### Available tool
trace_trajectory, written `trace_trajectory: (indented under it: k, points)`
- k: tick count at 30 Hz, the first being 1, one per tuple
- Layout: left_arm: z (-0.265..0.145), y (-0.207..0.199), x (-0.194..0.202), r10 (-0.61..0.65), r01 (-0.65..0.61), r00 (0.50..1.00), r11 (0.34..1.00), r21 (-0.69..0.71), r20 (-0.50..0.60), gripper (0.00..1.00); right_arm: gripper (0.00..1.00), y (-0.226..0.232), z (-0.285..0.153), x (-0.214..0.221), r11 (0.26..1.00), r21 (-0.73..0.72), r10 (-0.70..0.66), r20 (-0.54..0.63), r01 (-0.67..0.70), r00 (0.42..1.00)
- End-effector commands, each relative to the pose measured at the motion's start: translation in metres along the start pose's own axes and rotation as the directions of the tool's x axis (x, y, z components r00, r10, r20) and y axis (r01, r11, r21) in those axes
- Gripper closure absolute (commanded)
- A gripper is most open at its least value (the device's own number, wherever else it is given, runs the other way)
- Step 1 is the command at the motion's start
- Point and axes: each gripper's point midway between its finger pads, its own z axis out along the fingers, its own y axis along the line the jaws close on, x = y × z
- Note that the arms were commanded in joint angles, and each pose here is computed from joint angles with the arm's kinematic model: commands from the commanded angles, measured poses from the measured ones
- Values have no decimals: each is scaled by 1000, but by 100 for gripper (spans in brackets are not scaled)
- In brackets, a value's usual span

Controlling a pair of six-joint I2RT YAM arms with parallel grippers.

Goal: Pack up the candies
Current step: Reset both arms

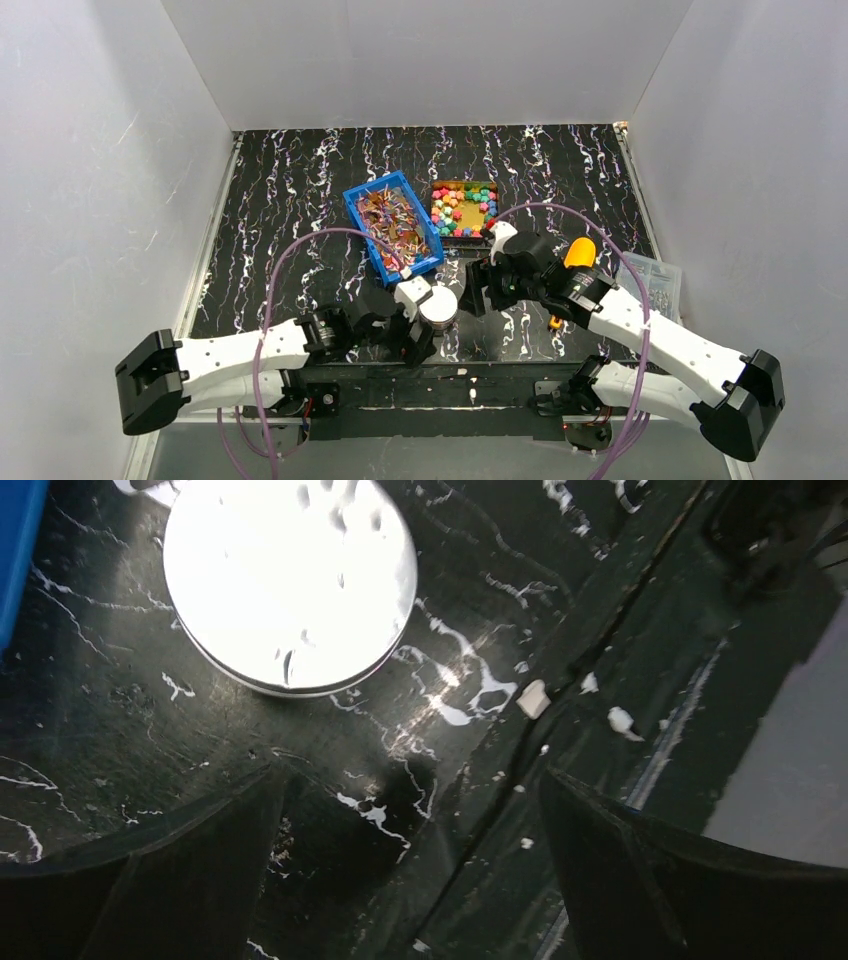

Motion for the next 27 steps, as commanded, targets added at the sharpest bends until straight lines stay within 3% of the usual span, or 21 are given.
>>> trace_trajectory:
  k: [1, 10, 16, 27]
  points:
    - [-31, -8, -11, -44, 43, 995, 999, -9, -94, 2, 3, 3, -14, -38, 997, 56, -51, 88, 46, 995]
    - [-83, 12, -72, -65, 41, 993, 971, -235, -95, 2, 2, 4, -30, -79, 987, 148, -88, 141, 66, 986]
    - [-109, 23, -111, -69, 46, 995, 958, -285, -71, 2, 1, -4, -40, -107, 966, 248, -107, 154, 66, 982]
    - [-154, 91, -147, -261, 282, 960, 886, -369, 106, 2, 2, -63, -77, -159, 930, 357, -12, 263, -85, 965]
